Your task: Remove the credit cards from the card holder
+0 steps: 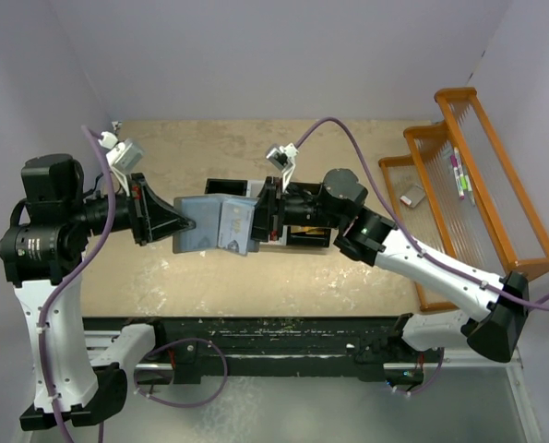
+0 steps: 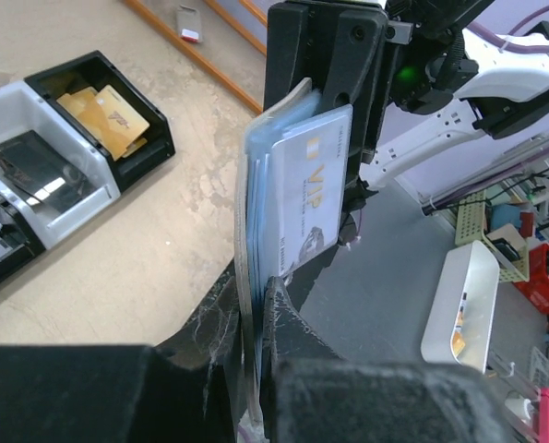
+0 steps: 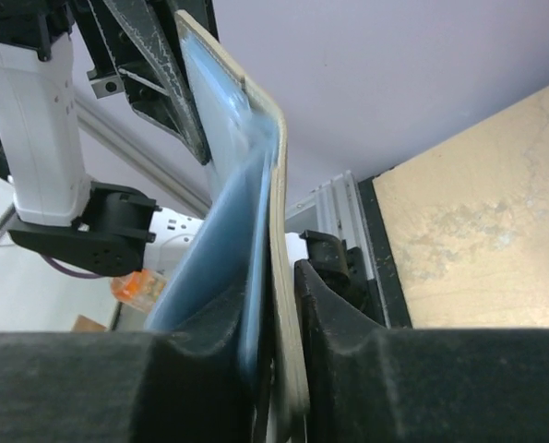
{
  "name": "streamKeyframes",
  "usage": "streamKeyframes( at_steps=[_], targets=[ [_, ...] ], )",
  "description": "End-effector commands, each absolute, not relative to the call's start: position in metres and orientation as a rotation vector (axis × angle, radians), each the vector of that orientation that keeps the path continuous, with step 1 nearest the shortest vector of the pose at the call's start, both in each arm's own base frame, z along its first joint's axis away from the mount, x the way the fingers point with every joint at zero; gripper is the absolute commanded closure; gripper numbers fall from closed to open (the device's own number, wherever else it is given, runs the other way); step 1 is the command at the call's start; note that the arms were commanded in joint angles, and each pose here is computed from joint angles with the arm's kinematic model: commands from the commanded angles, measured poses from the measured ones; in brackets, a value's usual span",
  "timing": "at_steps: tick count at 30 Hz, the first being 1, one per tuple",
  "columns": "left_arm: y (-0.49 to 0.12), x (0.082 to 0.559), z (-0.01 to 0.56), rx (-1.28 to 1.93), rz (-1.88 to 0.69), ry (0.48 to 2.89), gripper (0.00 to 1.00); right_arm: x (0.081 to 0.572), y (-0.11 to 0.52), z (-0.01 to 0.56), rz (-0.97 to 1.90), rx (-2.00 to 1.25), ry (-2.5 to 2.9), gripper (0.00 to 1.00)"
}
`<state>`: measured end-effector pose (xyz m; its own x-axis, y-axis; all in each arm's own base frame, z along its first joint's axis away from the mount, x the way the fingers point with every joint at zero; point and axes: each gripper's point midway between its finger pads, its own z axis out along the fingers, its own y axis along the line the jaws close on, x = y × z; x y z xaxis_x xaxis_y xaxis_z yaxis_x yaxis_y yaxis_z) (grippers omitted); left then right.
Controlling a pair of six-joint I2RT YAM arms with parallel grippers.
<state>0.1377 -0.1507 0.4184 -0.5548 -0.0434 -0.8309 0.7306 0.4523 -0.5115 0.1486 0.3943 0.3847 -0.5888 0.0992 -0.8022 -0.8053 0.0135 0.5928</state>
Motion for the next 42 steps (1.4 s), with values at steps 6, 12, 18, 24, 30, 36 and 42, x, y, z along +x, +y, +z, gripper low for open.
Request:
streamKeyframes(
  at_steps=[6, 12, 18, 24, 30, 36, 42],
  targets=[
    [-0.15, 0.141, 0.433, 0.625, -1.139, 1.841, 1.0, 0.166, 0.347, 0.403, 1.691, -0.658, 1.524, 0.35],
    [-0.152, 0.14, 0.435, 0.636, -1.171, 1.832, 1.0, 0.16, 0.333, 0.407, 1.711, -0.672, 1.485, 0.33],
    [-0.153, 0.137, 0.433, 0.66, -1.192, 1.831, 1.0, 0.16, 0.326, 0.425, 1.683, -0.719, 1.425, 0.31],
    [-0.152, 0.131, 0.421, 0.756, -1.192, 1.824, 1.0, 0.179, 0.327, 0.45, 1.45, -0.898, 1.386, 0.12],
    [-0.152, 0.129, 0.414, 0.868, -1.133, 1.779, 1.0, 0.189, 0.37, 0.452, 1.425, -1.202, 1.319, 0.0],
    [-0.151, 0.138, 0.407, 0.906, -1.116, 1.791, 1.0, 0.168, 0.426, 0.423, 1.381, -1.439, 1.332, 0.02],
    [-0.154, 0.133, 0.407, 0.935, -1.12, 1.778, 1.0, 0.158, 0.437, 0.412, 1.435, -1.519, 1.327, 0.2]
  ],
)
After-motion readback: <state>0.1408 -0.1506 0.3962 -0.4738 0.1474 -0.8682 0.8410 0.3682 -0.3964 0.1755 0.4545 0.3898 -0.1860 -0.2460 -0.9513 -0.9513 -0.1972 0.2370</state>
